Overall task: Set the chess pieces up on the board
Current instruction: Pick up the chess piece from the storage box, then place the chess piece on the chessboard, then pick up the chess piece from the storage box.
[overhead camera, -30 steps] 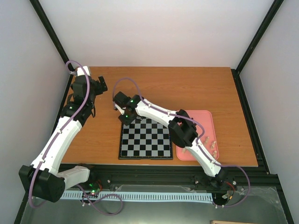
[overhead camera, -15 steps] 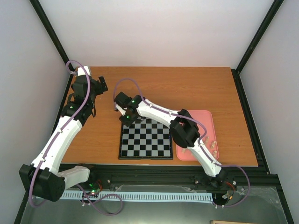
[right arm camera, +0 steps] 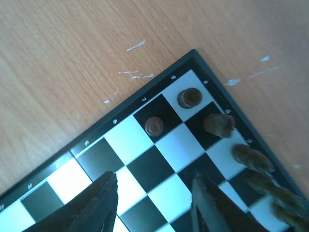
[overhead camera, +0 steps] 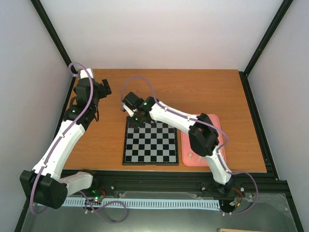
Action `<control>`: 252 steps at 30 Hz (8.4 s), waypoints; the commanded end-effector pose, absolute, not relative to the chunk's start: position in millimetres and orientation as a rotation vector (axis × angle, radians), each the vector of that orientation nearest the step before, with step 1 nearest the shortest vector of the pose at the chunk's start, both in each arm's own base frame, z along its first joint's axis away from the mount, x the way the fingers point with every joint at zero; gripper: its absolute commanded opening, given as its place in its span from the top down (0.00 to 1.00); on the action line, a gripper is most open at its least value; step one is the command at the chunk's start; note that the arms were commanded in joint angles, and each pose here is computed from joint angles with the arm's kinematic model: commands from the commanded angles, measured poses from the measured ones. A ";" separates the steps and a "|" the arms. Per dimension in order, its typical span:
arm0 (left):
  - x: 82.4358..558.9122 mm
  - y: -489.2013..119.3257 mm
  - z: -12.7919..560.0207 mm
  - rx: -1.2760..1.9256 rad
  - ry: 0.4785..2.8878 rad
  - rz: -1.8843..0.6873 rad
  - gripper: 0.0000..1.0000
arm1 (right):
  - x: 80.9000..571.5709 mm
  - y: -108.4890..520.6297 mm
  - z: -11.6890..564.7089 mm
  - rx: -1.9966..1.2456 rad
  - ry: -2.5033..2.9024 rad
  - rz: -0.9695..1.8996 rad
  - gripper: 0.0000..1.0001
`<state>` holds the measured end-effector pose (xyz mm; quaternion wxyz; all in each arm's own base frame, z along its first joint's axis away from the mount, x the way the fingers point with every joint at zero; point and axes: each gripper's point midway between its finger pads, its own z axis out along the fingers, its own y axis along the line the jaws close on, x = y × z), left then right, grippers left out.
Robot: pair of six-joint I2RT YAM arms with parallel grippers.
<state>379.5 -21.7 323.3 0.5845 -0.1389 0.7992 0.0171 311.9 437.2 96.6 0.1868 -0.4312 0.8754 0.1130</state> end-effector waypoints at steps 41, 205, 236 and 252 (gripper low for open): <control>392.4 -29.2 320.4 -0.303 1.872 0.025 0.00 | 349.2 136.5 41.2 -0.283 2.781 -0.076 0.65; 388.0 -24.8 320.5 -0.315 1.864 0.044 0.00 | 323.5 433.3 45.6 -1.074 2.568 0.225 0.81; 389.3 -25.4 322.3 -0.312 1.860 0.042 0.00 | 315.6 404.9 129.9 -0.965 2.405 0.219 0.61; 393.2 -29.2 317.3 -0.305 1.876 0.025 0.00 | 329.1 180.3 103.2 -0.352 2.592 -0.084 0.51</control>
